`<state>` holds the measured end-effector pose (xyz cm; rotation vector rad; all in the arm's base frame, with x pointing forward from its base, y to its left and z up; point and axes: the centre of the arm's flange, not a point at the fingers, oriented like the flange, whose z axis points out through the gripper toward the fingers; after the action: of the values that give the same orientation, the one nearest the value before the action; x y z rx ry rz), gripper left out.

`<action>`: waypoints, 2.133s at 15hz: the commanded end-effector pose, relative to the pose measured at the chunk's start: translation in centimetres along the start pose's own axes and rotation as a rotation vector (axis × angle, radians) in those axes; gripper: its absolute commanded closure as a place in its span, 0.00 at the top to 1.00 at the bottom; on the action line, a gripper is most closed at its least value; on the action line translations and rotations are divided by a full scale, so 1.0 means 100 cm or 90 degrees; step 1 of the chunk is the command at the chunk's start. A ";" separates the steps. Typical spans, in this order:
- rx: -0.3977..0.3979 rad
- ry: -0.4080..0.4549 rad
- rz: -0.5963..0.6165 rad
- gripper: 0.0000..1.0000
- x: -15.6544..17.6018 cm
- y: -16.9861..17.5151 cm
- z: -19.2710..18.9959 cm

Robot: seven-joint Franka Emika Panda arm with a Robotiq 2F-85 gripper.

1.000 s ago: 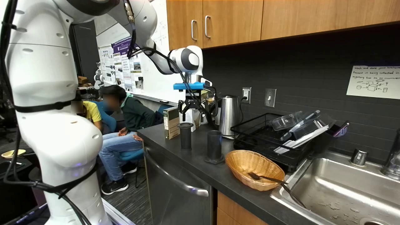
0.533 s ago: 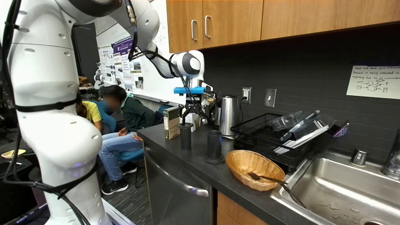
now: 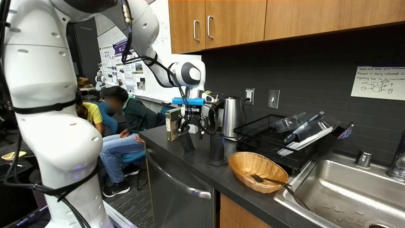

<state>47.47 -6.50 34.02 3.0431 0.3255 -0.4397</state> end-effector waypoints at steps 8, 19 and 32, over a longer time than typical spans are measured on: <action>-0.025 0.044 -0.001 0.40 -0.074 -0.013 0.048; -0.041 0.008 -0.007 0.05 0.015 -0.022 -0.074; -0.021 0.002 0.010 0.05 0.055 -0.019 -0.118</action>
<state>54.25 -2.98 43.10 3.0053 0.3386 -0.3959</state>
